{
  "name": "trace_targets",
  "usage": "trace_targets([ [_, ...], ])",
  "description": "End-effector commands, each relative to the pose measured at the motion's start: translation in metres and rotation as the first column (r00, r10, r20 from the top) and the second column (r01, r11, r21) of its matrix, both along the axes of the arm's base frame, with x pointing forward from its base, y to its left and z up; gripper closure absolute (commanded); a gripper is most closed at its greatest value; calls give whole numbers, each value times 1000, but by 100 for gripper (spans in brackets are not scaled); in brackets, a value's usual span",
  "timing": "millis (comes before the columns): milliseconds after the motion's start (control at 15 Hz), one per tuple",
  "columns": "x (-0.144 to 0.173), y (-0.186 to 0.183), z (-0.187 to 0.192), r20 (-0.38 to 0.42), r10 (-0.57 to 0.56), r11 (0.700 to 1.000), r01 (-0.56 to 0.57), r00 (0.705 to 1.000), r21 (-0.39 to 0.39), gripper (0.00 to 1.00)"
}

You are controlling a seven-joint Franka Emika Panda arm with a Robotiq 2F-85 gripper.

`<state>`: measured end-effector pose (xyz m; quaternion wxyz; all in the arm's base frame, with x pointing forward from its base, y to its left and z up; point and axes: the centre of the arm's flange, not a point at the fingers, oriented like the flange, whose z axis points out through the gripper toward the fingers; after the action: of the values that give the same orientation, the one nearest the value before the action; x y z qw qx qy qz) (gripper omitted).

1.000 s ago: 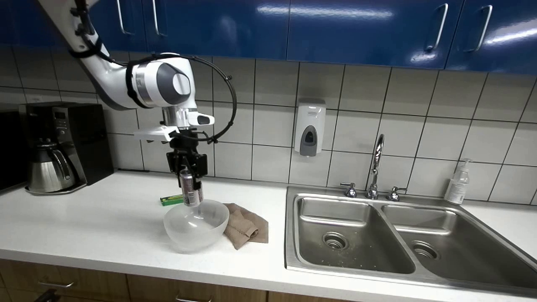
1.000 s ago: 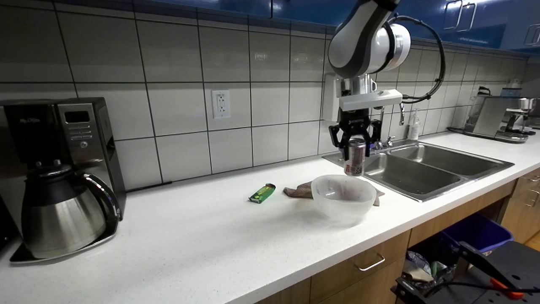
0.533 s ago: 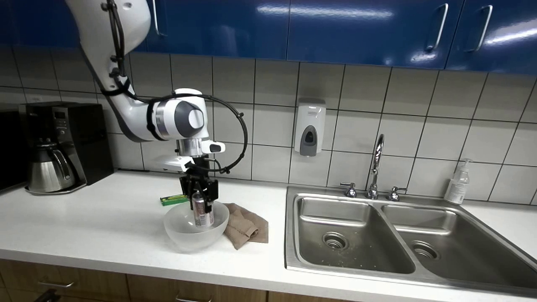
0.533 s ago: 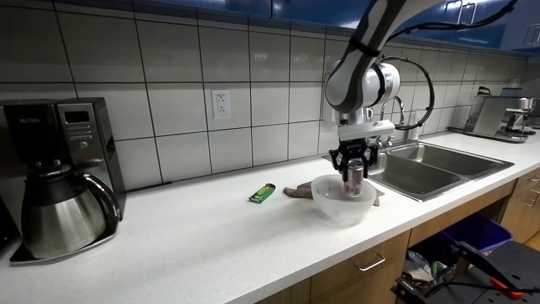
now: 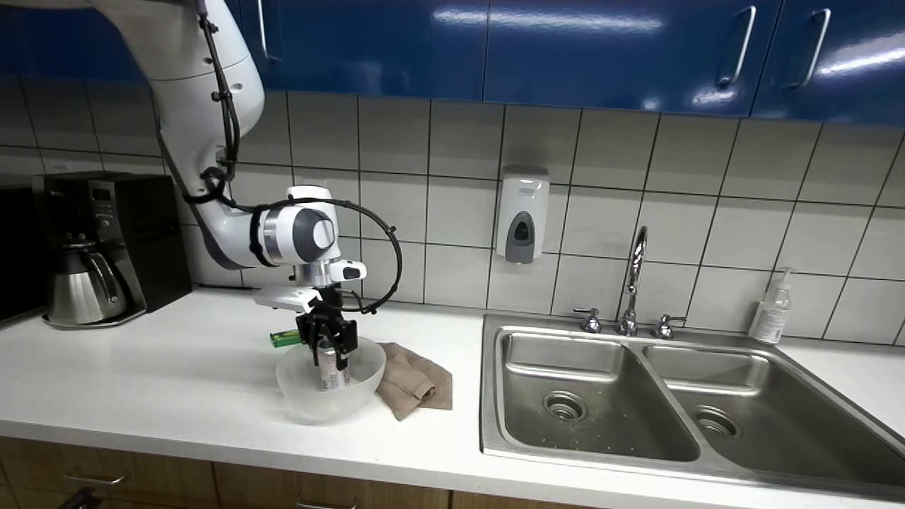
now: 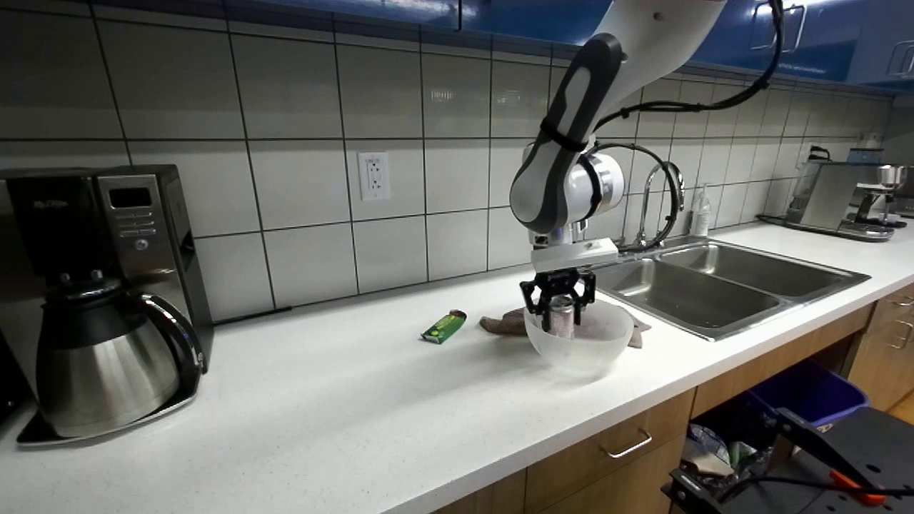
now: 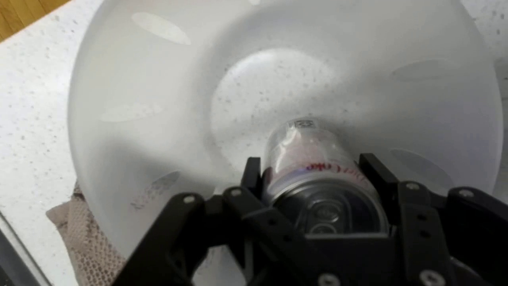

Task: Put the can in the bowl

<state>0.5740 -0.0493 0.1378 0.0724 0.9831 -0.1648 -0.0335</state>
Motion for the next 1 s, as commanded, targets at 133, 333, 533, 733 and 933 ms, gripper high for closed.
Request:
trace_targets([
  [133,3,13,4,-9,-6,1000,6,1000,29,61],
  [333,-4,11,3,-21,-13,1000,13,1000,26,61],
  [533,-6,13,9,-33,-10,1000,11,999,18,10],
  [733,-13,17,23,-58,-1,1000,2,998,18,0],
  [933,-23,23,54,-73,11,1000,-10,997,15,0],
])
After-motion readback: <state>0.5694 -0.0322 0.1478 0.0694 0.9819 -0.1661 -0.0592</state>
